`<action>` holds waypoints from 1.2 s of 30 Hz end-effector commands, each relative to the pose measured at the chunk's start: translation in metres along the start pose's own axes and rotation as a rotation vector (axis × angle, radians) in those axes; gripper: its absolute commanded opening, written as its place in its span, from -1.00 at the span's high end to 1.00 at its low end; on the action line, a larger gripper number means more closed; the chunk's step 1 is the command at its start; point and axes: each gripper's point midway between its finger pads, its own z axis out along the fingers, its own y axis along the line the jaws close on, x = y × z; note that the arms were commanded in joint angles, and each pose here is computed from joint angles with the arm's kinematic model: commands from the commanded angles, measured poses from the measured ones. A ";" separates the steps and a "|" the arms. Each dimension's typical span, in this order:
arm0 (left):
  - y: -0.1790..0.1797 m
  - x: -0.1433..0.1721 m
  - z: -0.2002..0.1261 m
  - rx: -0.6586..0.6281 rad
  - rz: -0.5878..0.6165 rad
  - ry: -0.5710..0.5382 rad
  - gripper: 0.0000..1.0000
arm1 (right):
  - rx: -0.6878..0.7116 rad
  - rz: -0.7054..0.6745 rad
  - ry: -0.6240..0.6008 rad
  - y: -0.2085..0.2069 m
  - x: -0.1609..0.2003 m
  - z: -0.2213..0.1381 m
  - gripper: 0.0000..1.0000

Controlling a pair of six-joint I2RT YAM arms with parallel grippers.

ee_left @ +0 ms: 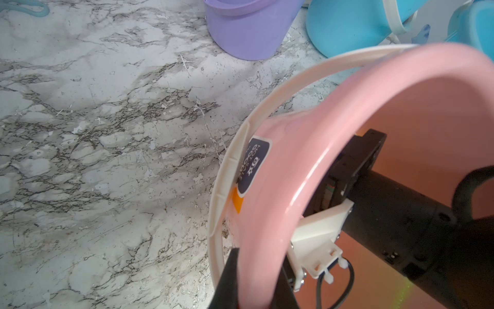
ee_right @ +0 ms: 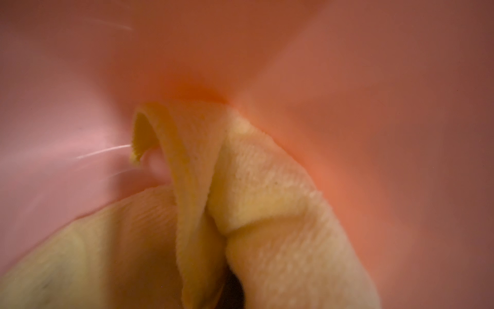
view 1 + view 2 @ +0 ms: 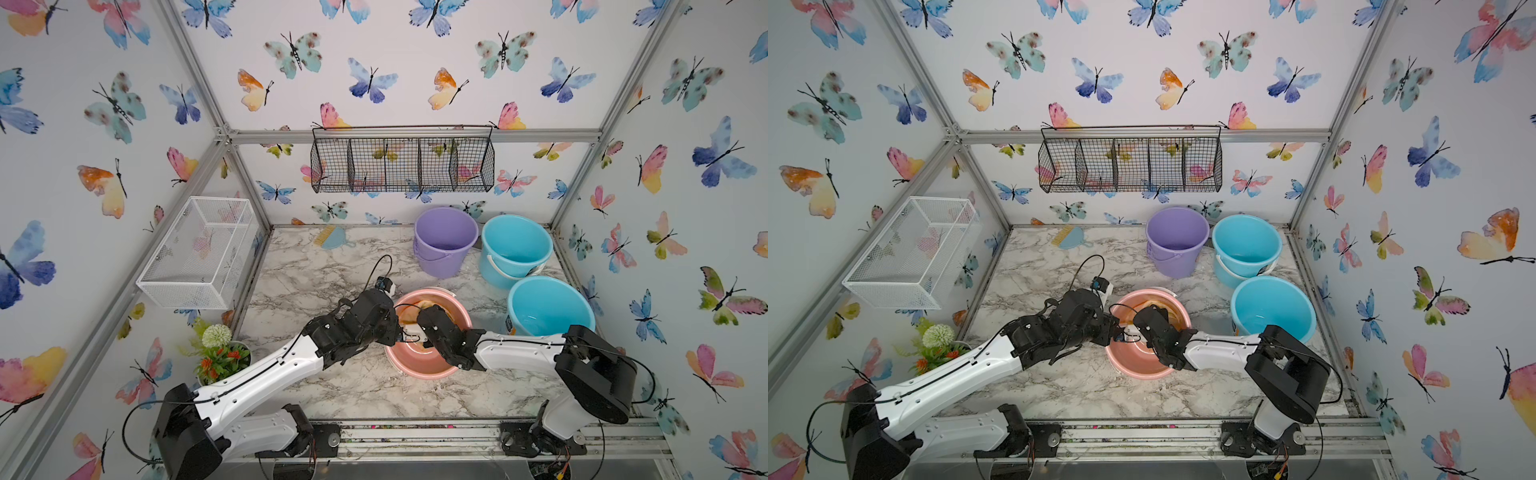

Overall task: Wipe the inside of the bucket with a cloth
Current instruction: Wipe the dirt from the inside of the bucket.

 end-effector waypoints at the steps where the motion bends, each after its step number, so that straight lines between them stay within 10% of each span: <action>1: -0.023 0.005 0.001 0.091 0.023 0.033 1.00 | 0.013 -0.151 0.045 -0.002 -0.002 0.005 0.96; 19: -0.005 -0.002 -0.010 -0.016 0.039 -0.029 1.00 | -1.022 -0.074 -0.108 0.133 -0.016 -0.093 0.96; 36: -0.035 -0.010 -0.024 0.109 0.068 -0.109 1.00 | -0.368 0.109 -0.525 0.062 -0.078 -0.054 0.96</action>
